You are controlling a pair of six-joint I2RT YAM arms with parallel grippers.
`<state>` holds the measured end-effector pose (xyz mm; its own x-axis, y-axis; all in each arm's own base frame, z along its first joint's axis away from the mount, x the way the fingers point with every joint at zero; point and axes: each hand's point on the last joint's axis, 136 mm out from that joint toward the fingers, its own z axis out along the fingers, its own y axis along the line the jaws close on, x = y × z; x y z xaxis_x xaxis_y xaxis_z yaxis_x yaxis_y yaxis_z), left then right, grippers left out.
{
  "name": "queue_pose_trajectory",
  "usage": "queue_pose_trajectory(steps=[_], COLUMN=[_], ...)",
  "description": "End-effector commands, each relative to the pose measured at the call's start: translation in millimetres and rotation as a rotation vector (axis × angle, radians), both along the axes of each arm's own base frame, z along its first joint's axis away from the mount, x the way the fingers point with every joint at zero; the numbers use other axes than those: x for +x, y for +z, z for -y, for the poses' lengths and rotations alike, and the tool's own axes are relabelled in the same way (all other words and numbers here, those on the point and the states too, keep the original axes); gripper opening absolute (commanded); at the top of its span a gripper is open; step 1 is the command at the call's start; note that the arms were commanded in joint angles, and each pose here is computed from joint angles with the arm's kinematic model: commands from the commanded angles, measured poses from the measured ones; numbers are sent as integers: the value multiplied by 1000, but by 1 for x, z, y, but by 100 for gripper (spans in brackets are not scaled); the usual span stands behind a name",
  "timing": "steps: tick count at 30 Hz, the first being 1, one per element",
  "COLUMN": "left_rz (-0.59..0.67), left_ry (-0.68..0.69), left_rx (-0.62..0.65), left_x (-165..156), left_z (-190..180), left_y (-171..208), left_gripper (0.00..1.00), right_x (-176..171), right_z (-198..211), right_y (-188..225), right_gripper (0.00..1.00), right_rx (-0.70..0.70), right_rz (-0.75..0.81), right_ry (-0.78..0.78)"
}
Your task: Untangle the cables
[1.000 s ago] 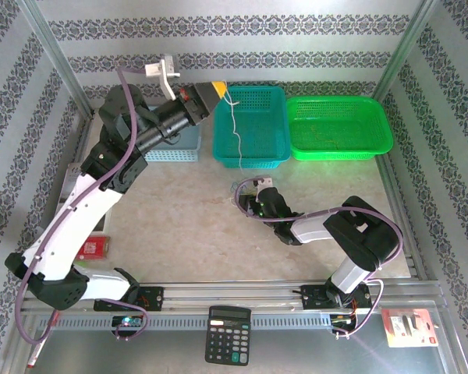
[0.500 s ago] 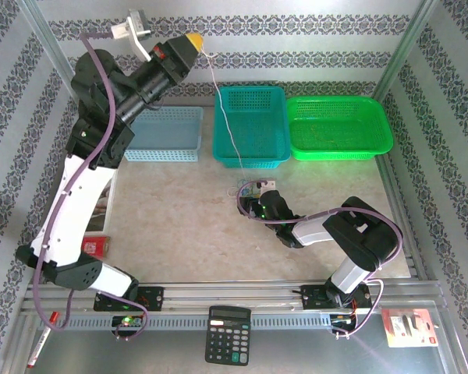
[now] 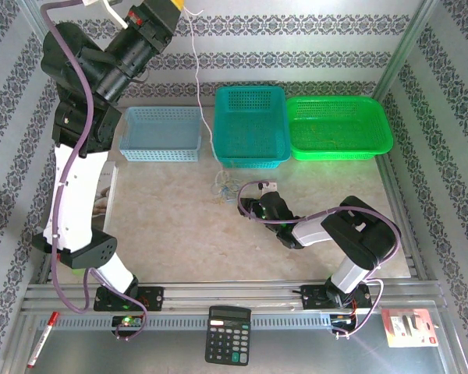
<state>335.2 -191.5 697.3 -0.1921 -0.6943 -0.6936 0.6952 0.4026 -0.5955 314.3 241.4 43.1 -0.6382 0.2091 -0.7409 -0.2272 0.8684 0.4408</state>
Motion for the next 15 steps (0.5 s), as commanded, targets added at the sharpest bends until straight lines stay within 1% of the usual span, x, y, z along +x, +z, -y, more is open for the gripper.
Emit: queue_pose_trajectory(steps=[1, 6, 10, 15], left_rz=[-24, -26, -36, -44], left_ry=[7, 1, -18, -51], left_rx=[1, -3, -6, -23], left_x=[7, 7, 7, 6], left_z=[-4, -3, -1, 2], left_y=[-4, -4, -6, -6], left_gripper=[0, 0, 0, 0], right_x=[-2, -6, -12, -20], right_z=[1, 0, -11, -33], right_y=[0, 17, 47, 96], right_gripper=[67, 67, 67, 67], right_rx=[0, 36, 71, 96], right_rz=[4, 26, 77, 189], right_ry=[-9, 17, 94, 217])
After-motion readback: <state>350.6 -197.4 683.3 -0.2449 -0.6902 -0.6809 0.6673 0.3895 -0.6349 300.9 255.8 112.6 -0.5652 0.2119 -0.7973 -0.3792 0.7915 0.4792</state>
